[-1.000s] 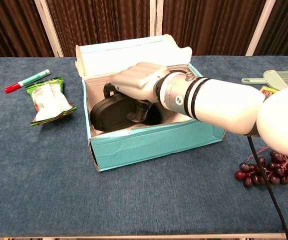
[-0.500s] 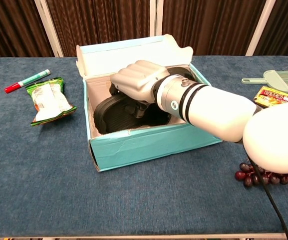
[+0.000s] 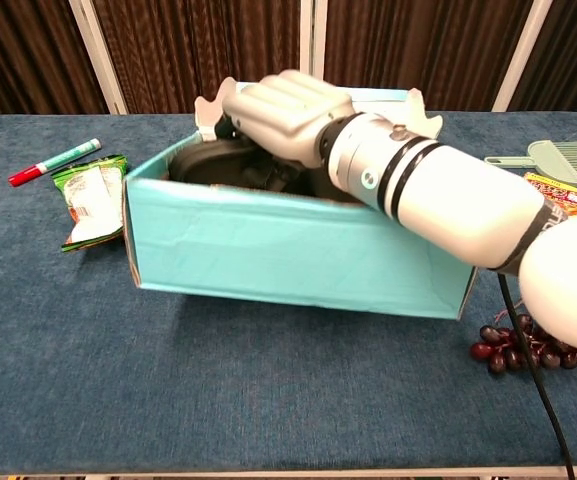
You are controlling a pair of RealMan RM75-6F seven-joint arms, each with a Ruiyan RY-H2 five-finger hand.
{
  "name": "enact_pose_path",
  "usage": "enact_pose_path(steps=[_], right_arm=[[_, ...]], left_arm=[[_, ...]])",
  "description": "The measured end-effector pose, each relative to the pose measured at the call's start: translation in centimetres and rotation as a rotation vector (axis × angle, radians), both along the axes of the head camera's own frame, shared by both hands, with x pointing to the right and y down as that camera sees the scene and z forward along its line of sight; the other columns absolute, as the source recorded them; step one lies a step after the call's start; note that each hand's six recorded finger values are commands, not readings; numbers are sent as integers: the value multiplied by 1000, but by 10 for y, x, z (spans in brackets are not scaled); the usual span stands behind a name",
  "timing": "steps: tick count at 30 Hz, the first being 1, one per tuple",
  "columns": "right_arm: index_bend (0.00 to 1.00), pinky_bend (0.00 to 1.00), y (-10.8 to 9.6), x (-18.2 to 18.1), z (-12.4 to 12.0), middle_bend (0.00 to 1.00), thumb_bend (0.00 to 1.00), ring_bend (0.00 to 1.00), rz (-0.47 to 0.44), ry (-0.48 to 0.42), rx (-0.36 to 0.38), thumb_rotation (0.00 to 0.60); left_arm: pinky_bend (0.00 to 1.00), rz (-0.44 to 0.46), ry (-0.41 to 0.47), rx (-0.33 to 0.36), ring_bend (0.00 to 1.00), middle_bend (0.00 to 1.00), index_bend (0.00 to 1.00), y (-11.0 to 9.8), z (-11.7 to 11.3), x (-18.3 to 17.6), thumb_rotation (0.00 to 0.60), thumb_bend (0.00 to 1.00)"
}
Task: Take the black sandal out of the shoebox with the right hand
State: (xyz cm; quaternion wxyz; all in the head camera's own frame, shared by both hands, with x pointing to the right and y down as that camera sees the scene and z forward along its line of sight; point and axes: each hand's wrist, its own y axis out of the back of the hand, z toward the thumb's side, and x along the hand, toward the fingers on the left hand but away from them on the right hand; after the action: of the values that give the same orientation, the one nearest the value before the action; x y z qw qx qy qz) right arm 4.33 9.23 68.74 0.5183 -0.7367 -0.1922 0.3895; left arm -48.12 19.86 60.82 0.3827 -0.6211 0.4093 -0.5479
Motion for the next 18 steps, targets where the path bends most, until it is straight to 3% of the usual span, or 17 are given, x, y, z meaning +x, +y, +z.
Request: enact_pose_path(steps=[10,18], right_arm=[[894,650,-4,6,-3,780,521,606,2,-47,34,600],[897,650,-2,-1,-6,779,528,606,-6,-152,30,600]], left_arm=[[288,0,2,1,31,106,100,-1,-1,3,600,189],[288,-1,2,1,31,106,100,-2,0,1,600,188]])
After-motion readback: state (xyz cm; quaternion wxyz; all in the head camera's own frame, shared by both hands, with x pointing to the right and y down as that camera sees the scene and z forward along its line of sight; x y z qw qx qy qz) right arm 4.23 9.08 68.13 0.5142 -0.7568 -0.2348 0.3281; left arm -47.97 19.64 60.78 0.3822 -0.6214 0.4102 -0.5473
